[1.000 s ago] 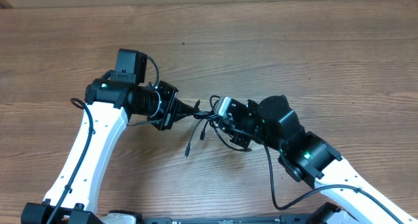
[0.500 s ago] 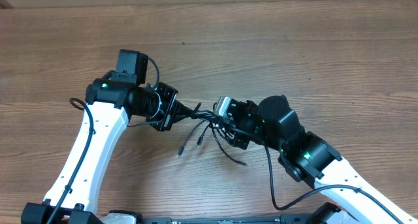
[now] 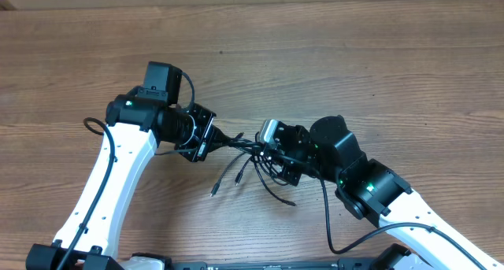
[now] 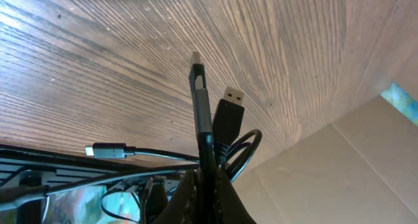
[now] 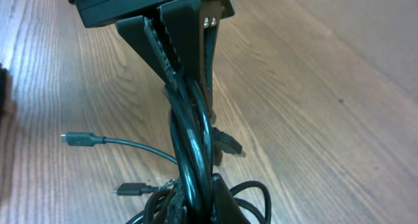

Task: Untangle cables

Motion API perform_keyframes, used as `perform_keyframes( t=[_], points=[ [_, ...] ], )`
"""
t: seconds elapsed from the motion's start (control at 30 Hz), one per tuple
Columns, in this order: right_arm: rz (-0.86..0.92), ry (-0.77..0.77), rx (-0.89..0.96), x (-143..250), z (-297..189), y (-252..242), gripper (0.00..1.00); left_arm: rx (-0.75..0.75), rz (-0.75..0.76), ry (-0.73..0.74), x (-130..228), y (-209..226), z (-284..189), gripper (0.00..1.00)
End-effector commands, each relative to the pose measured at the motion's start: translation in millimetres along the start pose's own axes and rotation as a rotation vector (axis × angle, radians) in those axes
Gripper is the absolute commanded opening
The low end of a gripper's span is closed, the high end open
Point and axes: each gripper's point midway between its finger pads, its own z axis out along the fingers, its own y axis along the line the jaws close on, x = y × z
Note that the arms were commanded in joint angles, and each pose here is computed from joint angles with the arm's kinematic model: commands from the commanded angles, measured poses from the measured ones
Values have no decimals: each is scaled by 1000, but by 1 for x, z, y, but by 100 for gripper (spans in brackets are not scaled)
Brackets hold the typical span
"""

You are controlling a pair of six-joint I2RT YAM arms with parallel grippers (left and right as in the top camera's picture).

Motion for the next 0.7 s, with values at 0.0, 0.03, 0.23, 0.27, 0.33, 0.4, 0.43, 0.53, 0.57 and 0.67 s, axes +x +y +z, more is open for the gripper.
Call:
perform_keyframes(
  t=[0.0,0.03,0.23,0.27,0.33,0.4,0.43,0.53,0.57,0.67],
  points=[
    [65,-29,23,-13,-6,-5,4,-27,0,-92,-14,3,-4,4],
    [87,-31,18,-13,-6,-4,4,-44,-6,-115,-18,6,-5,4],
    [113,-39,18,-15,-6,-5,4,-83,-21,-170,-27,15,-7,4],
    [113,-40,18,-15,-6,-5,4,-87,-22,-178,-28,16,-7,4],
    [113,-42,19,-15,-6,-5,4,-95,-25,-189,-30,18,-8,4],
    [112,-43,19,-16,-6,-5,4,-99,-26,-191,-30,18,-8,4],
    [112,-43,19,-16,-6,-5,4,-100,-27,-191,-30,19,-8,4],
    [127,-45,20,-16,-6,-5,4,-110,-29,-208,-33,21,-9,4],
    [129,-46,20,-16,-6,-5,4,-126,-33,-229,-36,24,-10,4],
    [129,-46,20,-16,-6,-5,4,-156,-41,-266,-41,31,-12,4]
  ],
)
